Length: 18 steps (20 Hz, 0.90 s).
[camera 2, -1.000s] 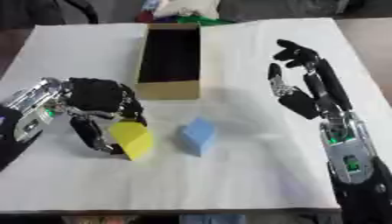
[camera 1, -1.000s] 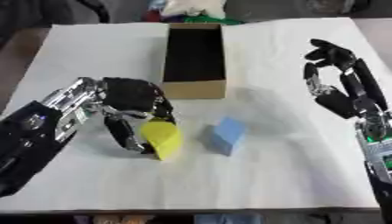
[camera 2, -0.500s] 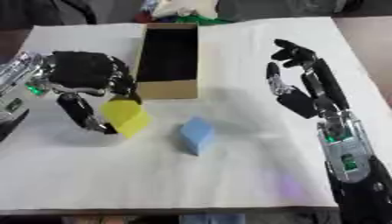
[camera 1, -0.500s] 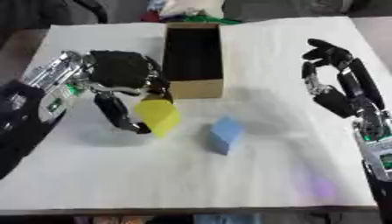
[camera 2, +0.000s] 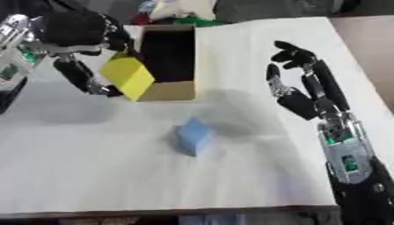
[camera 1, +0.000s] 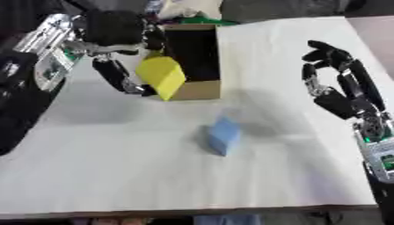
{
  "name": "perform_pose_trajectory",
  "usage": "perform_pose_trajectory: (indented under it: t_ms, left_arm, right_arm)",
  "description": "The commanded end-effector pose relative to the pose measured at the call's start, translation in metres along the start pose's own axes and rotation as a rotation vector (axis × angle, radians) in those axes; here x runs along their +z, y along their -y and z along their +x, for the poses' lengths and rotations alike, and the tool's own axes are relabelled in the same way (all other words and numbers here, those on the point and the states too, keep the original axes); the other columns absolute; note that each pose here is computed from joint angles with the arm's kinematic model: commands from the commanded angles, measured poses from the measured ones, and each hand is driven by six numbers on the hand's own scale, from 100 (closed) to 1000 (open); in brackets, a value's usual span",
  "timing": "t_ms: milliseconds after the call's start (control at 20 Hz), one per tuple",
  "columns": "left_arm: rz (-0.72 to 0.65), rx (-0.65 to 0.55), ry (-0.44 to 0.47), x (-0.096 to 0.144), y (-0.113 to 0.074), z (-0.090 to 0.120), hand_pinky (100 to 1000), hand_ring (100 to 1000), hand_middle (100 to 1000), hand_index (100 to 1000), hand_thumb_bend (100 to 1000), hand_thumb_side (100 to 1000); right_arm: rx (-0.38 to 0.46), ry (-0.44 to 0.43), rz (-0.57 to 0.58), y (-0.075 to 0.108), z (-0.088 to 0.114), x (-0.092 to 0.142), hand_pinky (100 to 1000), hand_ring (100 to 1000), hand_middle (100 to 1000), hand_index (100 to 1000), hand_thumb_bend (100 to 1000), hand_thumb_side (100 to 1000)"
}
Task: Pick up objects on the table and place them in the box.
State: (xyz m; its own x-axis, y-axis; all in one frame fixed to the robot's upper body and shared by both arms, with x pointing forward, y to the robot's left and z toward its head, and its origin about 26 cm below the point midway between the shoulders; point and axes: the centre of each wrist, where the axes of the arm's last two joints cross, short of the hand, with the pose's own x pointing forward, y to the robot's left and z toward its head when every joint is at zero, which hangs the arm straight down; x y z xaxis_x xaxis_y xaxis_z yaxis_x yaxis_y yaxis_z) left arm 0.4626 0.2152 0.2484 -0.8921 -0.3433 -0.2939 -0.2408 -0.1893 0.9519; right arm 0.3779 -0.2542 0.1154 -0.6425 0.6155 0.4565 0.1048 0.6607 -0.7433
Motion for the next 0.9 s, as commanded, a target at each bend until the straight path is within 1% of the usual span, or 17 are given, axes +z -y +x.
perform_pose_trajectory:
  t_ms: [50,150,200,450,550,600,650,750,800,900]
  left_arm:
    - [-0.066,-0.023,0.003,-0.006,-0.006,-0.014,646,537,442,727,299,119]
    - [-0.079,-0.013,-0.041,-0.011,-0.001,-0.019,653,543,449,732,303,135]
    - [-0.089,-0.007,-0.065,-0.012,0.003,-0.021,669,560,464,745,287,162]
    - [-0.105,0.008,-0.181,-0.016,0.021,-0.028,682,574,477,756,273,176]
    - [-0.105,0.011,-0.222,-0.015,0.028,-0.03,711,611,515,785,265,220]
    - [-0.109,0.008,-0.237,-0.015,0.031,-0.03,746,657,564,817,287,291]
    - [-0.115,0.001,-0.247,-0.014,0.032,-0.031,756,672,580,826,295,319]
    - [-0.12,-0.019,-0.261,-0.012,0.033,-0.032,772,692,602,843,322,329]
    - [-0.118,-0.028,-0.269,-0.01,0.032,-0.033,785,713,636,866,327,349]
    - [-0.115,-0.038,-0.296,-0.005,0.032,-0.035,820,752,707,906,349,445]
  right_arm:
    - [0.006,0.028,0.0,0.005,0.003,-0.006,697,753,674,925,100,798]
    - [0.001,0.038,0.005,0.004,0.005,-0.008,697,753,674,925,100,800]
    - [-0.001,0.042,0.008,0.003,0.006,-0.009,697,753,674,924,100,801]
    - [-0.012,0.054,0.016,0.001,0.008,-0.011,696,753,673,924,100,806]
    - [-0.016,0.056,0.017,0.001,0.008,-0.012,696,753,673,925,100,808]
    - [-0.018,0.056,0.018,0.0,0.008,-0.012,696,752,672,924,100,808]
    - [-0.018,0.055,0.017,0.0,0.008,-0.012,696,752,672,924,100,809]
    - [-0.018,0.051,0.016,0.001,0.007,-0.011,696,752,672,924,100,809]
    - [-0.018,0.05,0.016,0.001,0.007,-0.011,696,752,672,924,100,810]
    - [-0.018,0.048,0.016,0.001,0.007,-0.011,696,752,672,925,100,815]
